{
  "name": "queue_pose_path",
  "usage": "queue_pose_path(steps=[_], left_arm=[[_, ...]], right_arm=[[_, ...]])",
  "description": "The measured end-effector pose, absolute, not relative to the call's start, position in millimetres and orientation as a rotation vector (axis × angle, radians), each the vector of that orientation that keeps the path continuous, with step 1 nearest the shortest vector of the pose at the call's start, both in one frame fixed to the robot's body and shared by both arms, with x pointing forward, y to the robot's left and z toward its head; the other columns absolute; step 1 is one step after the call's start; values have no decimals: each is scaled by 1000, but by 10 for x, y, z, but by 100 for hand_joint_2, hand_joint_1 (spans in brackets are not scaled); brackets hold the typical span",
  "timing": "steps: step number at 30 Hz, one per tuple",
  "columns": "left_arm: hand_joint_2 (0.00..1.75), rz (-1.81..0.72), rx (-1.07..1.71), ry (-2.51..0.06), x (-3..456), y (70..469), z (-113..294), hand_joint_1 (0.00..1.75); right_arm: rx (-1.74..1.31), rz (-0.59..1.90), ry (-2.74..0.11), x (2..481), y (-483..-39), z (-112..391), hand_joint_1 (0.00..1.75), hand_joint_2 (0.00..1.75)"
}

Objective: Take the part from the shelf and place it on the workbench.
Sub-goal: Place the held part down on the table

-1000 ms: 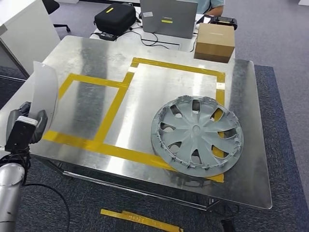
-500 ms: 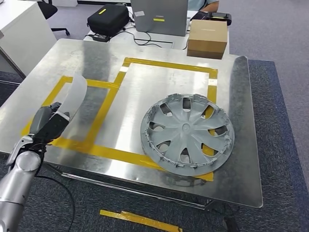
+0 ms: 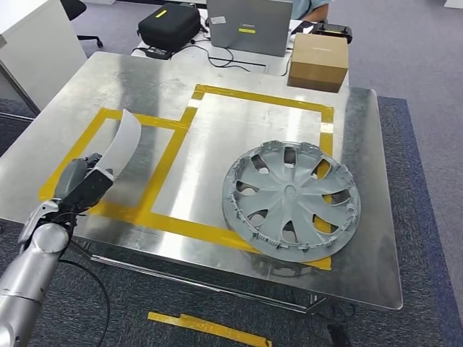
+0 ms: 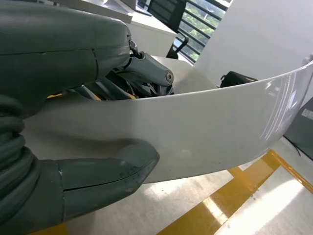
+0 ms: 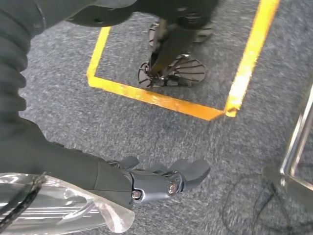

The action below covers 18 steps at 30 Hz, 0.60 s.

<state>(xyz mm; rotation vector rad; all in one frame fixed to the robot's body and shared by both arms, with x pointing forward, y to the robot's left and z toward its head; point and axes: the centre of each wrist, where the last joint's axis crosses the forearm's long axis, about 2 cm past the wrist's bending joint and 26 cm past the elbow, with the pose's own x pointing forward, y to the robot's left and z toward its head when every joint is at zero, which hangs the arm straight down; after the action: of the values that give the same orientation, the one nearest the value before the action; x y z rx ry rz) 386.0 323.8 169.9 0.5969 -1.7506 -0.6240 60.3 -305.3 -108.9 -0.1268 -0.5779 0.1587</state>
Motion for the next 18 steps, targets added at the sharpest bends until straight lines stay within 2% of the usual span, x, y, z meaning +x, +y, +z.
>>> queue_pose_path(steps=[18], left_arm=[[175, -684, 615, -1698, 3916, 3184, 1655, 175]], right_arm=[[-125, 172, -575, 618, -3066, -1087, 0, 175]])
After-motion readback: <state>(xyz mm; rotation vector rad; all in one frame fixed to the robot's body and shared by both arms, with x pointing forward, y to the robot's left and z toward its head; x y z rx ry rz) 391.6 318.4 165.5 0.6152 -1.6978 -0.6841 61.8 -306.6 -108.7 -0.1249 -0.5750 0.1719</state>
